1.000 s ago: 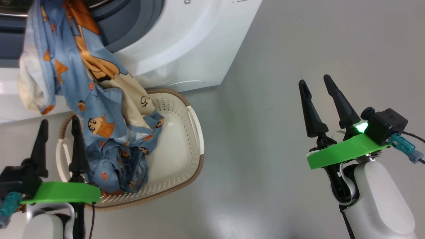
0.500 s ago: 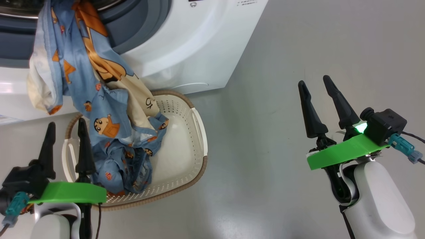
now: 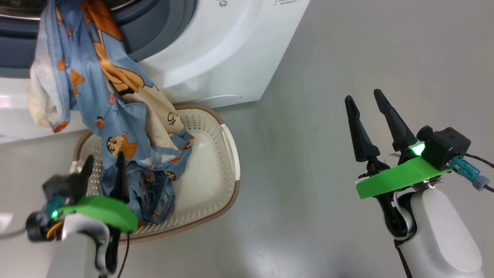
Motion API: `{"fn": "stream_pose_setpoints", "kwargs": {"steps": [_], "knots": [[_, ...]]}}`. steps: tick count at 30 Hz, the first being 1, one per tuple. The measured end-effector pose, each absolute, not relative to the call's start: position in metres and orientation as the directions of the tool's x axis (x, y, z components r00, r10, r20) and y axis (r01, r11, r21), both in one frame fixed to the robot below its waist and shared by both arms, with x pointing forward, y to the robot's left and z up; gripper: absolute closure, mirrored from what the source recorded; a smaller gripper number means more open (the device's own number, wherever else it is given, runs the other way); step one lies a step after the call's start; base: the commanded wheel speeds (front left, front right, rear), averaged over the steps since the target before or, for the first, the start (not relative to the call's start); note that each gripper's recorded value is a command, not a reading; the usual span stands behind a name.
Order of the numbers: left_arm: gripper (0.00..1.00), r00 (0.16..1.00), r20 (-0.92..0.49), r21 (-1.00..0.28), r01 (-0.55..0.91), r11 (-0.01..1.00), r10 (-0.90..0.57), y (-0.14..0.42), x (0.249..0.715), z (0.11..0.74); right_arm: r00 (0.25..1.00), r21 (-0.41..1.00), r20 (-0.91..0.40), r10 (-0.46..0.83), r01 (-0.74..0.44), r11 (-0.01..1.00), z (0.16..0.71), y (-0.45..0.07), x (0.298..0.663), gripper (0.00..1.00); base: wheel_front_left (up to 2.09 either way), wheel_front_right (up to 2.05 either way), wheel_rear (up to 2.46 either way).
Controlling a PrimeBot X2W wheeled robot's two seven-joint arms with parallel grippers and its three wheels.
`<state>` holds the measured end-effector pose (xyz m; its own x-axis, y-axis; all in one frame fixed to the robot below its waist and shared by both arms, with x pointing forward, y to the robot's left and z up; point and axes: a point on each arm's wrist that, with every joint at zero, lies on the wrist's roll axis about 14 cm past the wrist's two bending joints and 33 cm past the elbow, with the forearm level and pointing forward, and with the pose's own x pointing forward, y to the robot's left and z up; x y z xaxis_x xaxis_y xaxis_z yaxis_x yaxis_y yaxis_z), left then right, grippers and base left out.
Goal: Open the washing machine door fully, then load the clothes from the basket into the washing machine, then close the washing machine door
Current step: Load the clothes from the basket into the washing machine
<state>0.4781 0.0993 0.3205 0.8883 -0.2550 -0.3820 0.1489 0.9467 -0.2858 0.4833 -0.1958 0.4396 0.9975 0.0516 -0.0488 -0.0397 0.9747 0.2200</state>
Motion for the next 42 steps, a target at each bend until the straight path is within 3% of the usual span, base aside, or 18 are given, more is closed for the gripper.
{"fn": "stream_pose_setpoints", "kwargs": {"steps": [24, 36, 37, 38, 42], "knots": [[0.0, 0.725, -0.564, -0.338, 0.234, 0.911, -0.396, 0.039, 0.539, 0.259, 0.994, 0.209, -0.109, 0.011, 0.012, 0.978, 0.414, -0.21, 0.485, 0.0, 0.0, 0.0, 0.0], [0.0, 0.764, -0.523, -0.386, 0.183, 0.904, -0.378, 0.033, 0.568, 0.251, 0.989, 0.199, -0.147, -0.027, 0.056, 0.978, 0.398, -0.221, 0.482, 0.0, 0.0, 0.0, 0.0], [0.37, 0.765, -0.523, -0.387, 0.182, 0.904, -0.377, 0.033, 0.568, 0.249, 0.989, 0.2, -0.148, -0.027, 0.057, 0.978, 0.397, -0.221, 0.482, 0.0, 0.0, 0.0, 0.0], [1.0, 0.765, -0.522, -0.387, 0.181, 0.904, -0.377, 0.033, 0.568, 0.249, 0.989, 0.2, -0.147, -0.028, 0.057, 0.978, 0.397, -0.221, 0.483, 0.0, 0.0, 0.0, 0.0], [1.0, 0.77, -0.518, -0.384, 0.18, 0.905, -0.373, 0.035, 0.569, 0.251, 0.989, 0.204, -0.144, -0.027, 0.057, 0.977, 0.398, -0.22, 0.484, 0.0, 0.0, 0.0, 0.0]]}}
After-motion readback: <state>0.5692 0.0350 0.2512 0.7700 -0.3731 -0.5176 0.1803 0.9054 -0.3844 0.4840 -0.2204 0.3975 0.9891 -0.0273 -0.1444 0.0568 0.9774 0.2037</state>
